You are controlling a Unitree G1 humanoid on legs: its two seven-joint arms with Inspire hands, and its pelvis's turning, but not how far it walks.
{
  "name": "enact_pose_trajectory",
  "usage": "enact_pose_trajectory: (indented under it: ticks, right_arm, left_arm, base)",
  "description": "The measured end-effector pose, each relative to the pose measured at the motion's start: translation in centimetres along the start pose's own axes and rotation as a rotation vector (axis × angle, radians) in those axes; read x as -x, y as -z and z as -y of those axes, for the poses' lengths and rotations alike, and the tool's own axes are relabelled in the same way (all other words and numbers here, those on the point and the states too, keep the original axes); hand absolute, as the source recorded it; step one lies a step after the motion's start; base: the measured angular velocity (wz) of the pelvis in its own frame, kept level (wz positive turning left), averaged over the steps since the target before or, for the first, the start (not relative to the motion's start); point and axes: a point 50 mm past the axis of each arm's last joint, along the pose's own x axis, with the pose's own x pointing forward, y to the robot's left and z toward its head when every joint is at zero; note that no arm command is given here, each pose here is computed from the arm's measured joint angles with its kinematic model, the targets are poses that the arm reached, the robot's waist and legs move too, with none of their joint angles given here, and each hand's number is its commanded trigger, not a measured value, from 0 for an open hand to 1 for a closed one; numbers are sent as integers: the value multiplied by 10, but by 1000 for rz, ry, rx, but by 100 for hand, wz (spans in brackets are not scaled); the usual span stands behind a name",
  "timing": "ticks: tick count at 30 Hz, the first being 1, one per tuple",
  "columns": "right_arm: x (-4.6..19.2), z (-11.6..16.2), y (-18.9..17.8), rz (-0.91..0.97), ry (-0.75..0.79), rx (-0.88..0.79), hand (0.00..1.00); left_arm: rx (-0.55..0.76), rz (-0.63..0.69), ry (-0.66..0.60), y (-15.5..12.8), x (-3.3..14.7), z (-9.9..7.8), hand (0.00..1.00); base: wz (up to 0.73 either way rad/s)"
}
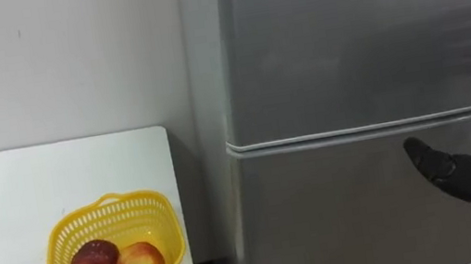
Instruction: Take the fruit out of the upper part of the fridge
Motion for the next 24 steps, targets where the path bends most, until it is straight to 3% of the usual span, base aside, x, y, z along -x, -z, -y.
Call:
enact_pose_trajectory:
  ticks: [16, 24]
  right_arm:
    - [5, 2, 2, 15, -11, 98, 0]
    - [6, 12, 3, 24, 67, 155, 0]
  left_arm:
    - [1, -6, 1, 3, 1, 1, 0]
    - [0, -13, 1, 6, 2, 2, 0]
  base:
    - [0]
    - [0]
